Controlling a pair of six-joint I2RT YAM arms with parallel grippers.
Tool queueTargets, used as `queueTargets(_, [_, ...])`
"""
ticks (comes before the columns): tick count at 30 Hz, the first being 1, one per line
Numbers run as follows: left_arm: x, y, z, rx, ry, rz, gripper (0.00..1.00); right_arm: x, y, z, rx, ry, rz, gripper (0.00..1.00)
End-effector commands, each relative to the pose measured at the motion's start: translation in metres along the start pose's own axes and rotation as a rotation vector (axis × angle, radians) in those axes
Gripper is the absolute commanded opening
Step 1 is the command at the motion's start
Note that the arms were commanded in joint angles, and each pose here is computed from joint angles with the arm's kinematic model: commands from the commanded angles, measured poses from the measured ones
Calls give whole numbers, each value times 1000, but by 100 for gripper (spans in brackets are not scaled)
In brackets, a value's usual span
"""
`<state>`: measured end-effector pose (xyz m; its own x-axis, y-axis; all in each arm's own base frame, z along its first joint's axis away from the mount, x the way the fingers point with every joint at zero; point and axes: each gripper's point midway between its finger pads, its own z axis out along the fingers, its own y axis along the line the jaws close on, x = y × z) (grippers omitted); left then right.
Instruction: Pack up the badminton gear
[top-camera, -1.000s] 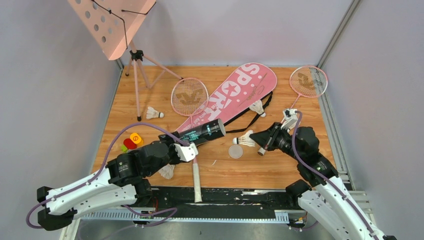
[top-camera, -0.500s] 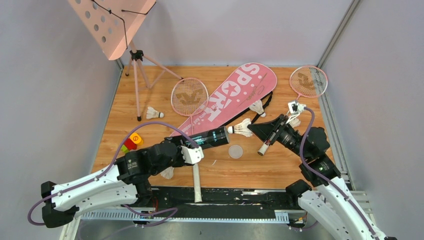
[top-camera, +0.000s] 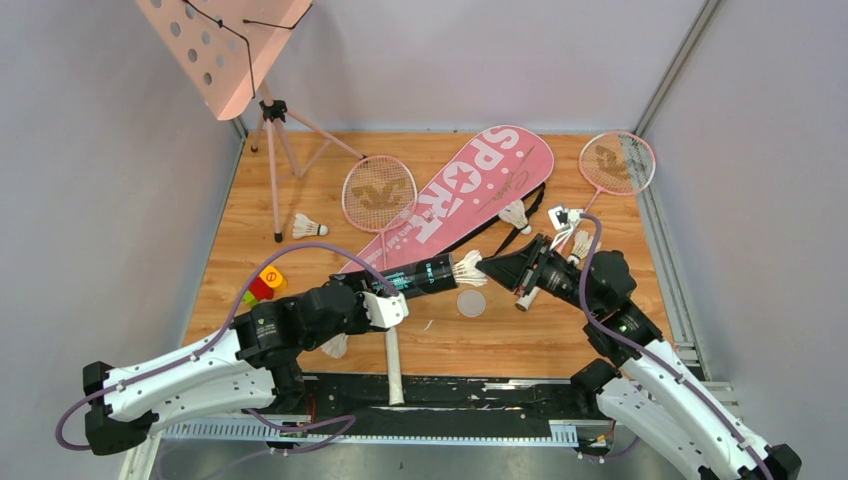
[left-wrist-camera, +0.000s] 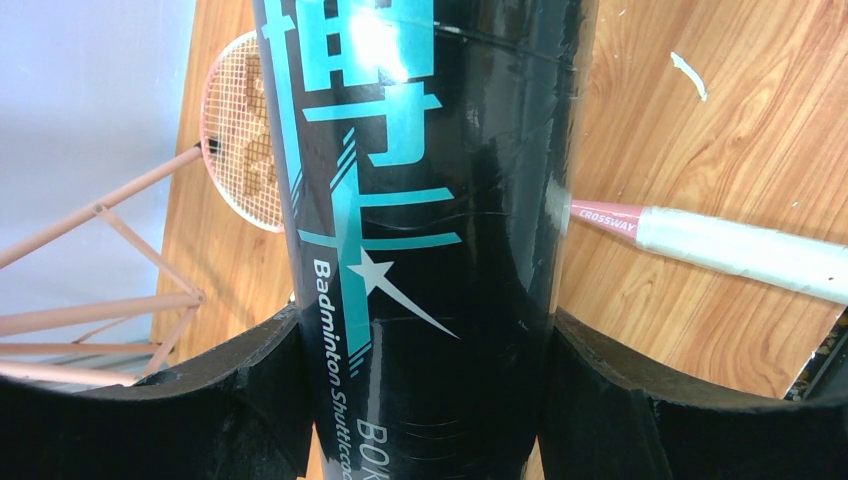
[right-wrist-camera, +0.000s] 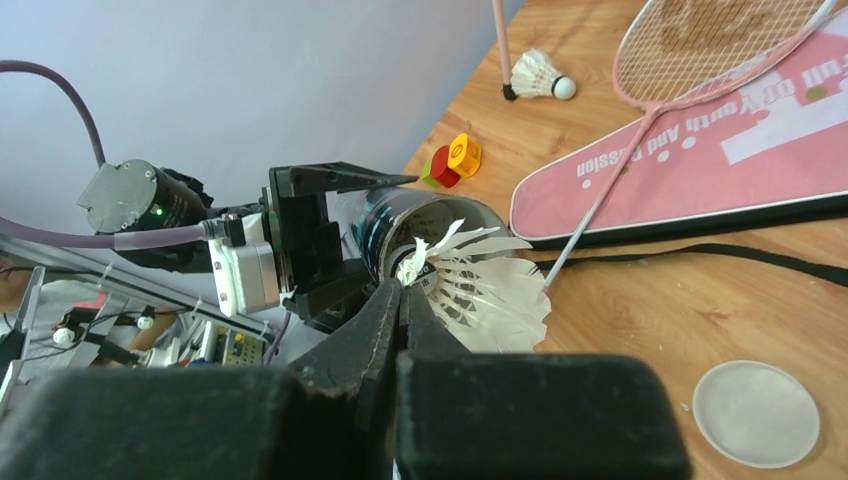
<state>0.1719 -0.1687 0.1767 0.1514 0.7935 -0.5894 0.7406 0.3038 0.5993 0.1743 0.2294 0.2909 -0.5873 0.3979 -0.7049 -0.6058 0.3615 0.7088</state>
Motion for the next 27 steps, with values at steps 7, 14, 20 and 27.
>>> queueTargets(7, [-16,10,-6,-19,-66,-15,44,12,19,22,-97,47,-1,0])
queueTargets(14, [-23,8,-10,-4,-122,-17,44,22,22,30,-123,75,4,0])
queueTargets(20, [-26,7,-12,3,-144,-13,43,27,24,36,-140,92,10,0])
queueTargets(27, [-26,7,-11,1,-141,-12,43,34,31,43,-178,120,23,0])
